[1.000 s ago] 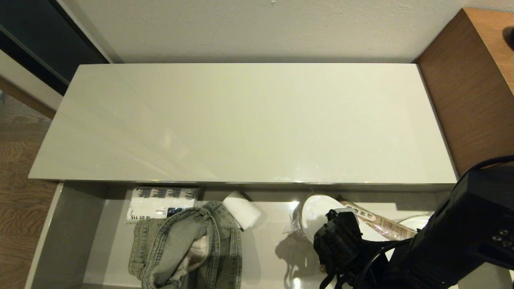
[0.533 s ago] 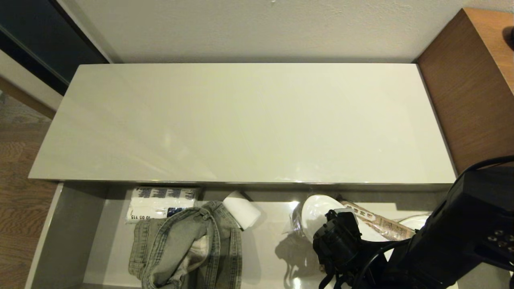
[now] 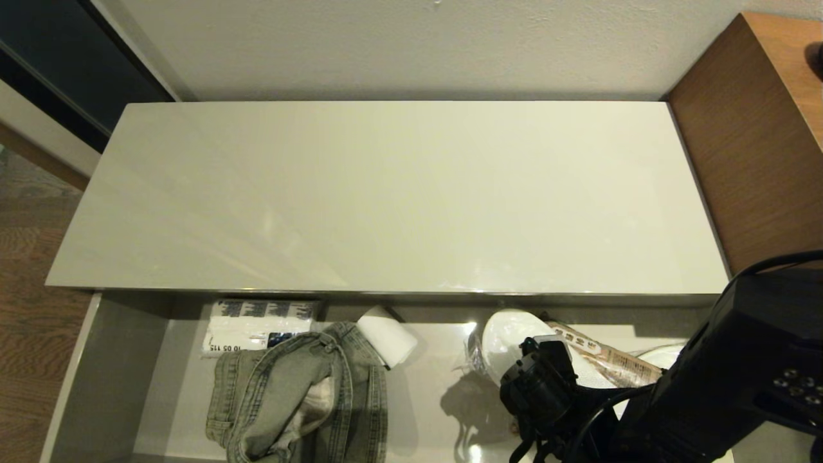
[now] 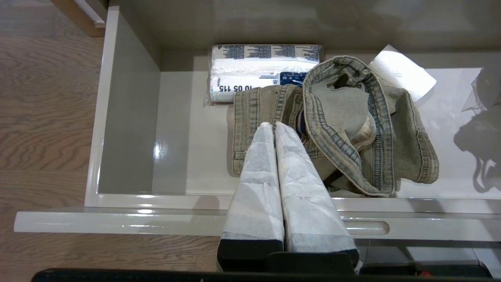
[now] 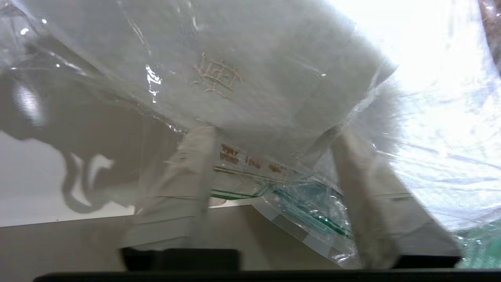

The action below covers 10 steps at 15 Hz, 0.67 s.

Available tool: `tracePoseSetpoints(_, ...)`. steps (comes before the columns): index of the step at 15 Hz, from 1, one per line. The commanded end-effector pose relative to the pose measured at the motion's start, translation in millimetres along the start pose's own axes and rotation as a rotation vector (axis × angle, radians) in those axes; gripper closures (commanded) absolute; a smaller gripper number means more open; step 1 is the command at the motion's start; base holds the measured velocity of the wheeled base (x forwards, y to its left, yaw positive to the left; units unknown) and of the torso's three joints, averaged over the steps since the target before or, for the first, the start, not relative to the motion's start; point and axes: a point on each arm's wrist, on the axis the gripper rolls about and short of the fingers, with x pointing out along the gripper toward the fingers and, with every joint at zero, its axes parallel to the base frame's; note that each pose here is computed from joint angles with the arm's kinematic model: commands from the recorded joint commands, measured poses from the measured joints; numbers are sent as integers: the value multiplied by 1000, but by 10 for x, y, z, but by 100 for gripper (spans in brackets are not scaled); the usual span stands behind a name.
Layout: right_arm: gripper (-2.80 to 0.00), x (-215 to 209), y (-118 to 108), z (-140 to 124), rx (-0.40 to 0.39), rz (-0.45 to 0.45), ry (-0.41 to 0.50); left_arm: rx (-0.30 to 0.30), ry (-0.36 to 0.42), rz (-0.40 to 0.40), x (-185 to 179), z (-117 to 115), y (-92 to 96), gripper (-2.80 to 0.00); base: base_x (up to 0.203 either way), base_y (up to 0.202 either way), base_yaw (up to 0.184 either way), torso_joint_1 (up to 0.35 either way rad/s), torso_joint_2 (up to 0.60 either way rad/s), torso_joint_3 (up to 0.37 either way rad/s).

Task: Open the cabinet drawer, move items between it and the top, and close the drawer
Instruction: Take out the disposable slippers from the drawer

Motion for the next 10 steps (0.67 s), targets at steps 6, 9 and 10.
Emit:
tracePoseSetpoints(6,0,-119,-57,54,16,2,-27,0,1,0,1,0,0,0,0,0,0,0,0,0)
tracePoseSetpoints(9,0,-248,-131,136,38,25,-46,0,1,0,1,0,0,0,0,0,0,0,0,0)
tracePoseSetpoints(10,0,-280,-150,154,42,29,-49,0,1,0,1,0,0,0,0,0,0,0,0,0)
